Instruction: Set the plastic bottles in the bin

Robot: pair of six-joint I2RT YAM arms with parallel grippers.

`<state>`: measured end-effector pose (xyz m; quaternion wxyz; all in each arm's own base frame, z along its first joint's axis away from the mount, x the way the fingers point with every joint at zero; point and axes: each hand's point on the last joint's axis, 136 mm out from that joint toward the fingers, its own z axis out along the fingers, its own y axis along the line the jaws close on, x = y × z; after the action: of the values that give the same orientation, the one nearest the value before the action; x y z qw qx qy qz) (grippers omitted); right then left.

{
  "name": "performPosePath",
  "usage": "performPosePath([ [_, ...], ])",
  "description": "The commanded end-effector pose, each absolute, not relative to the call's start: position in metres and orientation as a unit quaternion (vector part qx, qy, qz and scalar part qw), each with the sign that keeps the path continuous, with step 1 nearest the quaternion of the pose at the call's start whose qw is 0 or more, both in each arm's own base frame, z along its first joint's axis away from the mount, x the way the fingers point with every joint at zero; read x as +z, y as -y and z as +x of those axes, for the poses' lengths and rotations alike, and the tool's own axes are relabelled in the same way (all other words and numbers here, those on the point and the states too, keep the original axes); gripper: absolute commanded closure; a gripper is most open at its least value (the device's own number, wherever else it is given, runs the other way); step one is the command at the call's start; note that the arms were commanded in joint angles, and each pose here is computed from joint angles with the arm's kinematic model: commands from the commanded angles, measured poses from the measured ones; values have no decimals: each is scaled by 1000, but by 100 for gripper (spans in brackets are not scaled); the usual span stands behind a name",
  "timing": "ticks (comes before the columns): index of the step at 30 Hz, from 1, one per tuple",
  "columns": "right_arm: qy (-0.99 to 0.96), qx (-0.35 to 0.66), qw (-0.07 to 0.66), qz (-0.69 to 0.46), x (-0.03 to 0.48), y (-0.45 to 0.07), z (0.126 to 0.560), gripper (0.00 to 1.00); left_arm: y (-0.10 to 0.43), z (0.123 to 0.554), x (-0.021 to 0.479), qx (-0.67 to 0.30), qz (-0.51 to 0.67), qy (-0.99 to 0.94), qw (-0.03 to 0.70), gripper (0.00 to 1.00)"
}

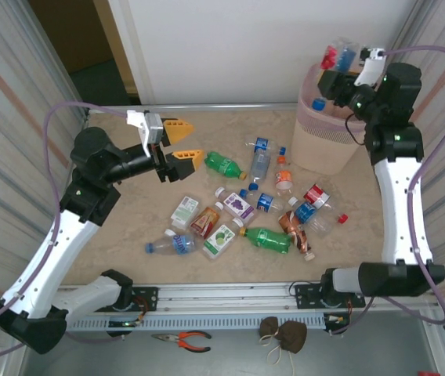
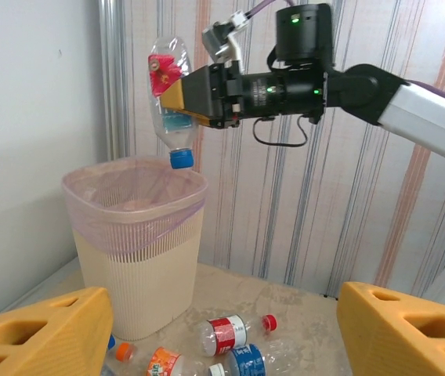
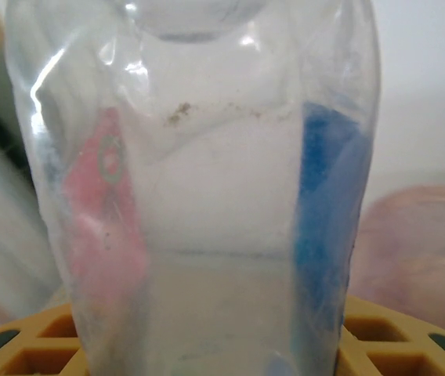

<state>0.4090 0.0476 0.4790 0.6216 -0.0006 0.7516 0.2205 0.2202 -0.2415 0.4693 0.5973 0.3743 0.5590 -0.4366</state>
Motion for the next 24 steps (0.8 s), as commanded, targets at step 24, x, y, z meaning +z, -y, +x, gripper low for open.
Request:
performPosePath([
  [24,-930,7,308,201,250,93,526,59,233,228,451,-419,360,-579,600,24],
])
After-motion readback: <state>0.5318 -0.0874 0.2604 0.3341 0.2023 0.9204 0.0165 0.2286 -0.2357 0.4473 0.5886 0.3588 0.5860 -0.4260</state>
